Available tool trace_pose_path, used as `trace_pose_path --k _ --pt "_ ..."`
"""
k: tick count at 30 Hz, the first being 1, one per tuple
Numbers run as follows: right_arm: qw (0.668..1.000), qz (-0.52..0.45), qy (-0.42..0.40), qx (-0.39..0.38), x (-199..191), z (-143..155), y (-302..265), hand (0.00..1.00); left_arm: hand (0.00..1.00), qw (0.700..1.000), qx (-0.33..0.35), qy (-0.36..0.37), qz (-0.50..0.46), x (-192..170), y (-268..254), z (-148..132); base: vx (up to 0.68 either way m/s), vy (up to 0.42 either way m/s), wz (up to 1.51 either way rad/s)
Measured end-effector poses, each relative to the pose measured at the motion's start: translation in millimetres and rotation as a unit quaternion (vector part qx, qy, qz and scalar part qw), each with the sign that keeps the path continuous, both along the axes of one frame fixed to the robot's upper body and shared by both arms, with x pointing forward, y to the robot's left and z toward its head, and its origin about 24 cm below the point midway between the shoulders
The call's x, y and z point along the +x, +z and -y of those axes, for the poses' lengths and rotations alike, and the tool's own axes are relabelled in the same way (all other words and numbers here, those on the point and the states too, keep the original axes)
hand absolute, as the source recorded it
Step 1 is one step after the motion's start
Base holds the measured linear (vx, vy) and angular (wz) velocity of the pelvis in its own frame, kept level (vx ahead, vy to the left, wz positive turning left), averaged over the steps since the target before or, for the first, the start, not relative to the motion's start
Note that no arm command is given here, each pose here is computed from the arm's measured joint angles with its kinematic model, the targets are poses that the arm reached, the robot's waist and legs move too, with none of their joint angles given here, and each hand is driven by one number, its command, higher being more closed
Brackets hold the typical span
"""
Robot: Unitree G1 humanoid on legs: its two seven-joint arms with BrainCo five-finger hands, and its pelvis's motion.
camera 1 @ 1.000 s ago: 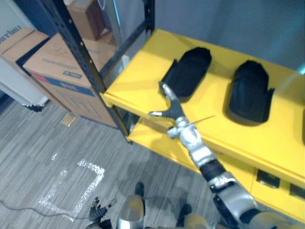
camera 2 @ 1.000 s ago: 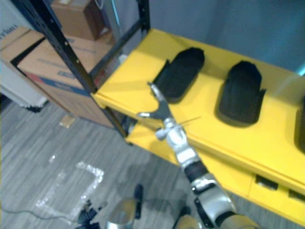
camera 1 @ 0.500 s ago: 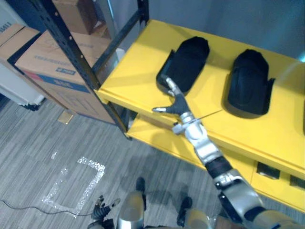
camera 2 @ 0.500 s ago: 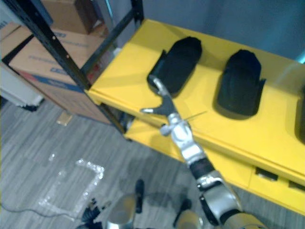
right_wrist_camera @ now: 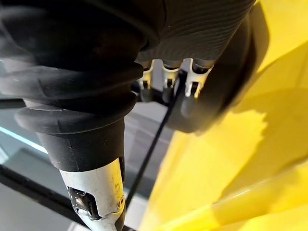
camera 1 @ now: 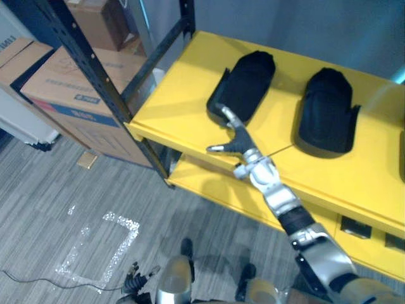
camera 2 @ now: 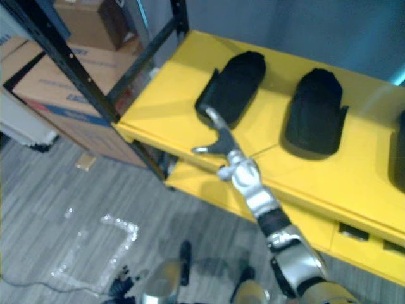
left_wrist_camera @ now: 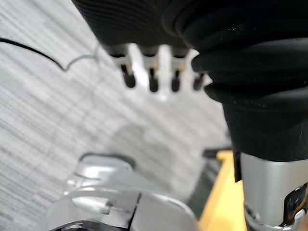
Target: Walk over and take plastic housings, then place them on the shelf
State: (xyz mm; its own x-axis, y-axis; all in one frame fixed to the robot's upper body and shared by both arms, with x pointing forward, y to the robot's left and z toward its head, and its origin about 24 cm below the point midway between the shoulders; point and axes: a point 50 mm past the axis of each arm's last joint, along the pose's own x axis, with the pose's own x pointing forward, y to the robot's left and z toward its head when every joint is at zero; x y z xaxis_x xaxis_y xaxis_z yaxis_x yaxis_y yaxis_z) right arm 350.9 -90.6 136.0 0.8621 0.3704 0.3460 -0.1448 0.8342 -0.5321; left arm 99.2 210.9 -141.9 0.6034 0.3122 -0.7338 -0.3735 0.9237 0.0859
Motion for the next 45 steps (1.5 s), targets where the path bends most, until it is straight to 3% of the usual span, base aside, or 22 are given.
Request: trace_pose_path --k 9,15,22,27,33,40,45 --pt "0.999 0.024 0.033 0.013 -2 -2 13 0.0 0.0 1.0 0.005 -0.005 0.0 0 1 -5 0.0 0.0 0.0" --pt "0.978 0.126 0.158 0.054 -38 -40 64 0.0 0.0 1.0 0.009 -0.003 -0.001 -2 1 -8 0.0 -0.002 -0.01" --pt "0.952 0.095 0.258 0.136 -78 -74 61 0.0 0.0 1.0 0.021 0.02 -0.013 -18 -1 -17 0.07 -0.025 -0.07" --pt "0.952 -0.007 0.23 0.202 -98 -51 14 0.0 0.0 0.999 0.026 0.036 -0.029 -33 -3 -21 0.08 -0.004 -0.23" --pt "0.953 -0.15 0.113 0.238 -127 3 -63 0.0 0.0 0.997 0.028 0.048 -0.058 -44 -9 -17 0.07 0.013 -0.41" --pt "0.932 -0.312 0.043 0.178 -165 43 -137 0.0 0.0 0.996 0.029 0.027 -0.073 -37 -10 -17 -0.04 -0.014 -0.18" --pt "0.893 -0.425 -0.026 0.145 -196 81 -178 0.0 0.0 0.995 0.023 0.012 -0.099 -43 -14 -12 -0.05 0.002 -0.15"
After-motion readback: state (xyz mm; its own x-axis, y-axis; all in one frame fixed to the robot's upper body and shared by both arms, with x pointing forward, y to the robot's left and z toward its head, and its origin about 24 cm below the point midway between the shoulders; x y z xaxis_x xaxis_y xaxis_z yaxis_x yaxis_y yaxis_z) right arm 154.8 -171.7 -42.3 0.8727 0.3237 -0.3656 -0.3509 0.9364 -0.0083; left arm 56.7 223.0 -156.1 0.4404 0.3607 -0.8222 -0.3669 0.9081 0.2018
